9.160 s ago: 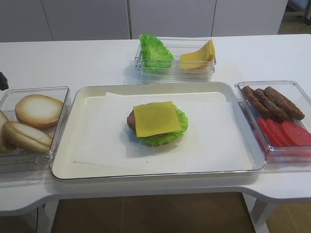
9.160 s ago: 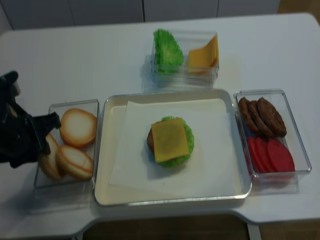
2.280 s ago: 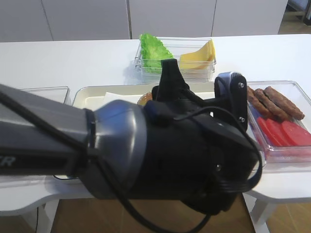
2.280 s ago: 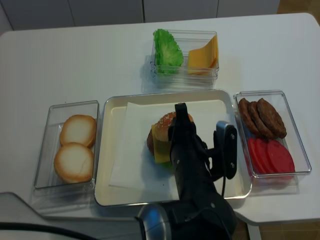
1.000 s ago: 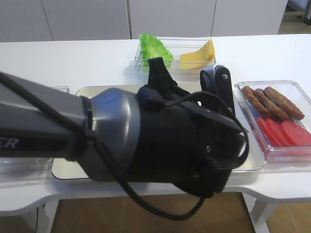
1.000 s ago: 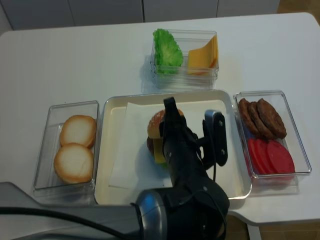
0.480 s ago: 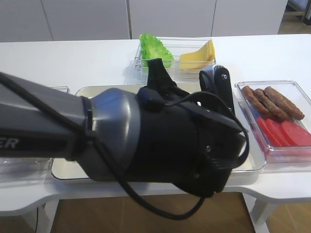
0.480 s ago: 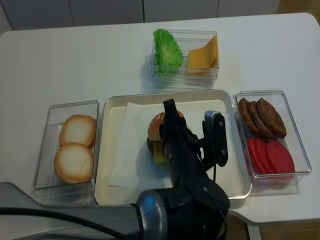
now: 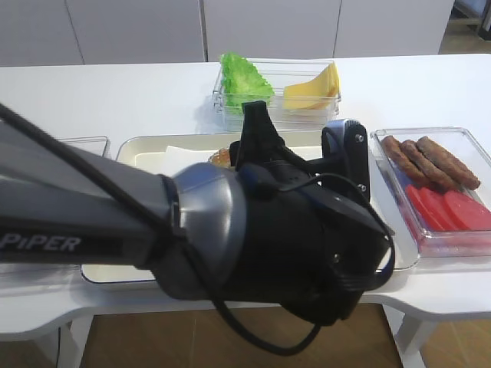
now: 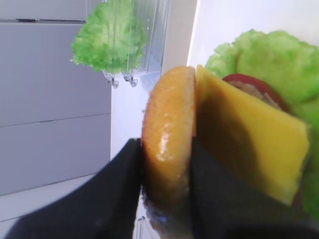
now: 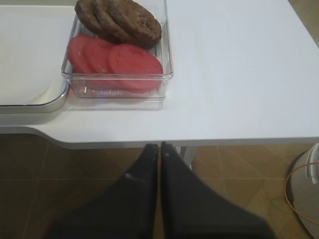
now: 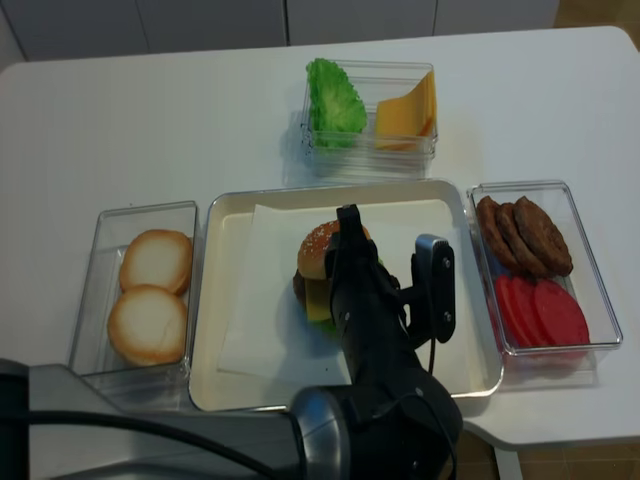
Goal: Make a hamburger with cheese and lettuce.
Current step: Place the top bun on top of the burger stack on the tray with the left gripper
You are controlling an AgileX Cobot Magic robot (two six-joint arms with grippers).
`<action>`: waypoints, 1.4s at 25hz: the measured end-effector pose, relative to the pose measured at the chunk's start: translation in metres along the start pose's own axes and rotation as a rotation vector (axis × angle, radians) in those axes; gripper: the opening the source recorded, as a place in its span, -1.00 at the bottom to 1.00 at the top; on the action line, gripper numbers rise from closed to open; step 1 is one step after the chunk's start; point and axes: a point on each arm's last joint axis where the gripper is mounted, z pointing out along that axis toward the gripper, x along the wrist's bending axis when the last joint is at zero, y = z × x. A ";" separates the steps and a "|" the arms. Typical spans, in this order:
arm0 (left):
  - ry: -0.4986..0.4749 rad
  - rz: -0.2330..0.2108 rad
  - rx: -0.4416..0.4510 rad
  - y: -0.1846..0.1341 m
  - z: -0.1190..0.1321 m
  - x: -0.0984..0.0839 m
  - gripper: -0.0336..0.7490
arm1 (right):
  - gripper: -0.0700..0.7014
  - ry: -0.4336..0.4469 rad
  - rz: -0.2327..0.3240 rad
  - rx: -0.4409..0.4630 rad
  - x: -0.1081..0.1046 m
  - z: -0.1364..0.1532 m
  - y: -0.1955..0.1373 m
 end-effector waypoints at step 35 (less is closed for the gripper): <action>-0.079 -0.058 -0.003 -0.003 -0.022 0.012 0.30 | -0.60 0.000 -0.011 0.000 0.000 0.000 0.000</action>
